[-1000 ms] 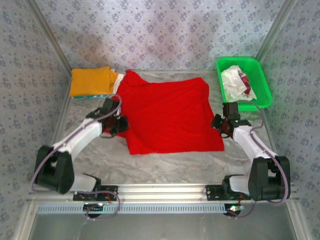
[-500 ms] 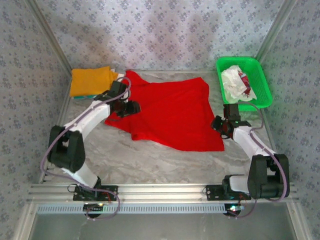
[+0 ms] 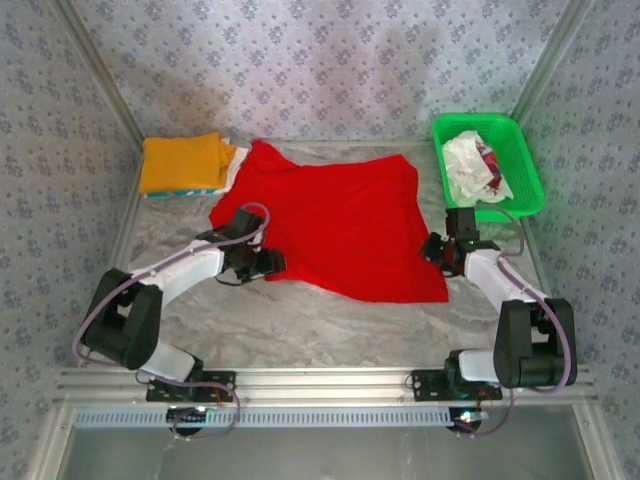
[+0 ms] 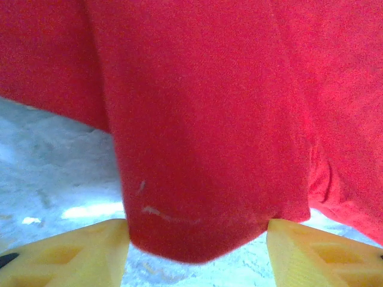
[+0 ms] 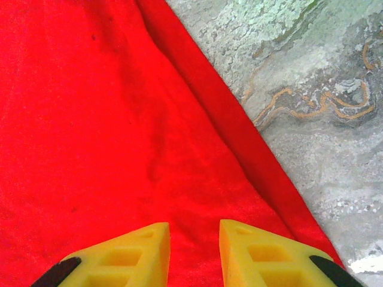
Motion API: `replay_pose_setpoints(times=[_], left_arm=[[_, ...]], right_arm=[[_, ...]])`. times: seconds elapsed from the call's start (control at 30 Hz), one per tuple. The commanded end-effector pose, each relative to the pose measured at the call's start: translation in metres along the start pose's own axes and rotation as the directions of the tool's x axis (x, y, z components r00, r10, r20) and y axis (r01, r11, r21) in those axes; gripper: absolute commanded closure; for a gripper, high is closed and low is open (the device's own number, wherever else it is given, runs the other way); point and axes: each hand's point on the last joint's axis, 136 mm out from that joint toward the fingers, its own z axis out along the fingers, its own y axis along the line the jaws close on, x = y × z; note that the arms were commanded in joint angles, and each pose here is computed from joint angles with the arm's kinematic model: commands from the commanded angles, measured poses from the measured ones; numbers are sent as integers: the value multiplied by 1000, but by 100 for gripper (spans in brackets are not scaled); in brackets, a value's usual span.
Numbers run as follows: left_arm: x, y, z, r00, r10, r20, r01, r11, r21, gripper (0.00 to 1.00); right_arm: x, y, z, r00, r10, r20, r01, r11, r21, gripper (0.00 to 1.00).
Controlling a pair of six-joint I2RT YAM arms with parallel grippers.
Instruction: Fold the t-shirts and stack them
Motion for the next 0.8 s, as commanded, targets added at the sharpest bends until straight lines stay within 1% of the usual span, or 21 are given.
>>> replay_pose_setpoints(times=[0.0, 0.03, 0.1, 0.13, 0.17, 0.23, 0.27, 0.43, 0.57, 0.67, 0.77], left_arm=[[-15, -6, 8, 999, 10, 35, -10, 1000, 0, 43], [-17, -2, 10, 999, 10, 39, -9, 1000, -20, 52], [-19, 2, 8, 999, 25, 46, -22, 998, -54, 72], [-20, 4, 4, 998, 29, 52, -25, 997, -72, 80], [-21, 5, 1, 998, 35, 58, -30, 996, -87, 83], [-22, 6, -12, 996, 49, 74, -40, 992, -116, 96], [-22, 5, -18, 995, 56, 83, -46, 991, -124, 100], [-16, 3, -50, 993, 76, 87, -61, 985, -164, 100], [5, -6, -66, 995, 104, 8, -100, 977, -191, 100], [26, -20, -70, 985, 148, -84, -162, 966, -202, 100], [43, -39, -70, 950, 247, -192, -288, 930, -229, 100]], right_arm=[[-2, 2, -5, 1000, -11, 6, 11, 1000, -15, 70], [-3, 2, -7, 1000, -10, 11, 10, 1000, -15, 70], [-4, 1, -11, 1000, -8, 21, 8, 1000, -17, 69], [-5, 1, -13, 1000, -6, 24, 7, 1000, -18, 69], [-5, 0, -14, 1000, -5, 28, 6, 1000, -19, 69], [-6, -1, -16, 999, -2, 34, 2, 1000, -20, 69], [-6, -1, -16, 999, -1, 35, 2, 1000, -21, 69], [-7, -1, -16, 999, 6, 33, -5, 999, -38, 68], [-7, -1, -15, 999, 8, 31, -7, 999, -51, 68], [-6, -2, -13, 999, 9, 32, -7, 998, -59, 67], [-4, -4, -11, 999, 18, 29, -16, 998, -68, 67]])
